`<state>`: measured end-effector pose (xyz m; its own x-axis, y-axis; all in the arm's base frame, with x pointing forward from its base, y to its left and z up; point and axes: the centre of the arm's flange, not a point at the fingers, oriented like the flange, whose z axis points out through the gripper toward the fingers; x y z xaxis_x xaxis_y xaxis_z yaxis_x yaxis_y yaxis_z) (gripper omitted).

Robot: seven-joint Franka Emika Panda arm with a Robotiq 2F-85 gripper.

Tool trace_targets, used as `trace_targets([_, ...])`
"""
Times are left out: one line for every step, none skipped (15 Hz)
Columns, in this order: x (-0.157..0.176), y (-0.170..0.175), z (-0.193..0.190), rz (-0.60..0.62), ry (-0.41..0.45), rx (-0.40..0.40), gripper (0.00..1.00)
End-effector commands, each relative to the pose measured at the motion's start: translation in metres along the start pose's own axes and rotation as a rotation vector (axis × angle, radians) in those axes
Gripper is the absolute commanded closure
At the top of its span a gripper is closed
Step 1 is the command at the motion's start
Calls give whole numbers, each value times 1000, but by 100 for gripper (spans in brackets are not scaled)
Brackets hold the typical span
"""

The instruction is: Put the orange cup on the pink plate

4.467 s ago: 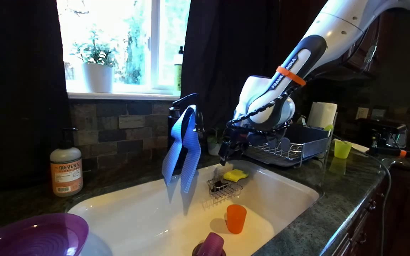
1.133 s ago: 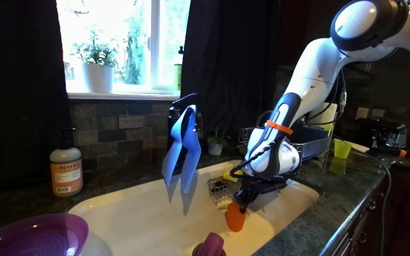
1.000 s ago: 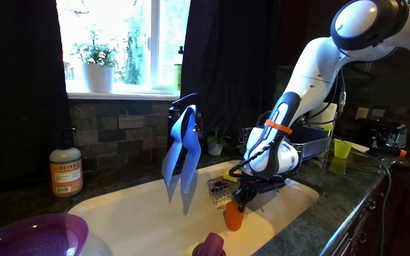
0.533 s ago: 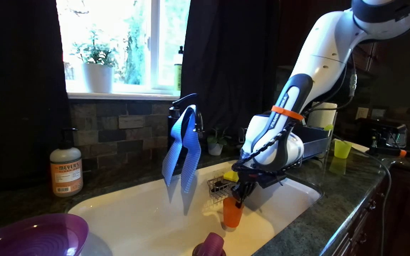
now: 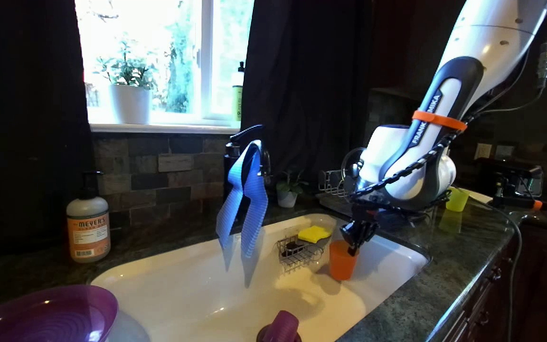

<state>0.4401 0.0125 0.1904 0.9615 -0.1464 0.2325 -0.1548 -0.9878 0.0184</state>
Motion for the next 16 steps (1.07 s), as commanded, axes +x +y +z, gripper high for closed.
trace_targets([-3,11,-64,75,116,-79,99])
trace_targets([4,16,-76,74,162,-100,99])
trace_targets([11,20,-88,73,198,-121,99])
trace_targets([20,23,-98,70,235,-143,99])
trace_targets([30,26,-107,64,268,-163,99])
trace_targets([43,24,-121,46,304,-187,99])
trace_targets([56,23,-130,28,337,-207,99])
trace_targets([70,18,-140,-11,364,-225,99])
trace_targets([82,11,-151,-66,383,-239,99])
trace_targets([92,-1,-160,-122,396,-251,99])
trace_targets([98,-15,-169,-168,411,-263,99])
trace_targets([100,-31,-179,-211,425,-276,99])
trace_targets([99,-47,-189,-237,441,-296,99])
trace_targets([96,-61,-198,-251,457,-315,99])
trace_targets([90,-75,-208,-243,481,-347,99])
trace_targets([83,-87,-219,-227,512,-383,99])
